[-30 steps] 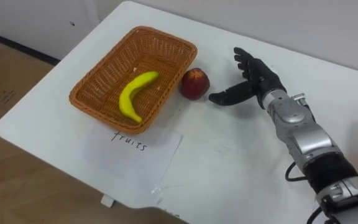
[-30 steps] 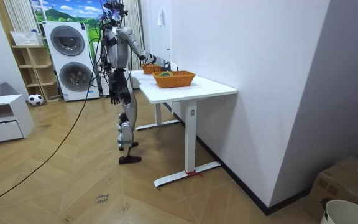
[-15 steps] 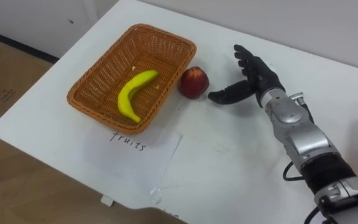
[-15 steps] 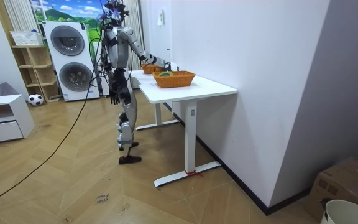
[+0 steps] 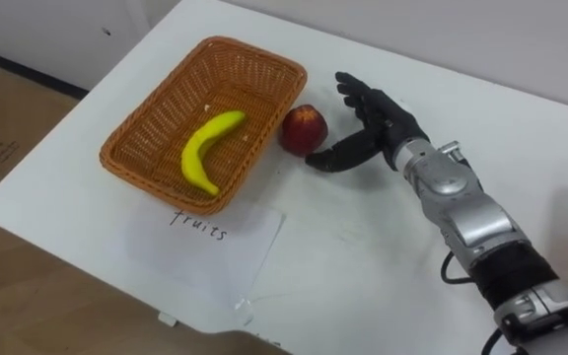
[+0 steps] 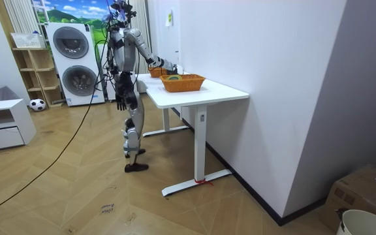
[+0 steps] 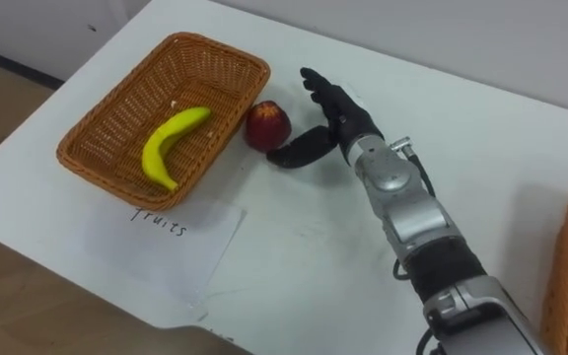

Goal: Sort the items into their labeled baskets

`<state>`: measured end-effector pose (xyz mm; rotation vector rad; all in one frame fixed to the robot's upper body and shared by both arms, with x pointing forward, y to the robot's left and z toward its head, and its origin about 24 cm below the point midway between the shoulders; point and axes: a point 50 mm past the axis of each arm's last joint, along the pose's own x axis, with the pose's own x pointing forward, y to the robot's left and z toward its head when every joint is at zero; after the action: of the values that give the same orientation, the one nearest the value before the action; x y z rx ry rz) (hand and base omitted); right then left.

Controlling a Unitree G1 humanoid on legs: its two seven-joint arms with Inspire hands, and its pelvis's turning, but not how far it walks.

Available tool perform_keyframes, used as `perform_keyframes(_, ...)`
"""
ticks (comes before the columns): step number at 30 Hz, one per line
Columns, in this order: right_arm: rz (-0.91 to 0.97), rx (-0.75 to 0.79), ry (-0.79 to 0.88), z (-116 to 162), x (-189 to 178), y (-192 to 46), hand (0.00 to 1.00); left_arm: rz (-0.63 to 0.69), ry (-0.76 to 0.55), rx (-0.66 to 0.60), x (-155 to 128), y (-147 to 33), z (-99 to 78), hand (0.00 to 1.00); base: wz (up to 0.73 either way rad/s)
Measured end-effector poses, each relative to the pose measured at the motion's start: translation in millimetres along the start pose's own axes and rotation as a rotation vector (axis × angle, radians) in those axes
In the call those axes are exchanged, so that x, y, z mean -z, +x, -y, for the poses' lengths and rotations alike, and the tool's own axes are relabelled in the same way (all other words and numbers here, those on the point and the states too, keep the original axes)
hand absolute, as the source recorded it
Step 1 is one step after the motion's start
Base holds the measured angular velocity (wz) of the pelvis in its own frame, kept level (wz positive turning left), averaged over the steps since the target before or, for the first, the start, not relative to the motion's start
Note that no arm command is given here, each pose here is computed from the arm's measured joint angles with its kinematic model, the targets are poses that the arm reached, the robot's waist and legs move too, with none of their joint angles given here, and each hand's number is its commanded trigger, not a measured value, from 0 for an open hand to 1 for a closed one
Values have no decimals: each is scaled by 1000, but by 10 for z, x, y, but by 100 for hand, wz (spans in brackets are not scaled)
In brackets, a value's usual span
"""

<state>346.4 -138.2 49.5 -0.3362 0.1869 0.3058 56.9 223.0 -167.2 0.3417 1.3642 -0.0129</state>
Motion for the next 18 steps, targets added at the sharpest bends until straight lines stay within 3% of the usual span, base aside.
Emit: perform_keyframes(18, 7, -15, 14, -64, -16, 13, 0, 2, 20, -4, -9, 1, -8, 0, 0)
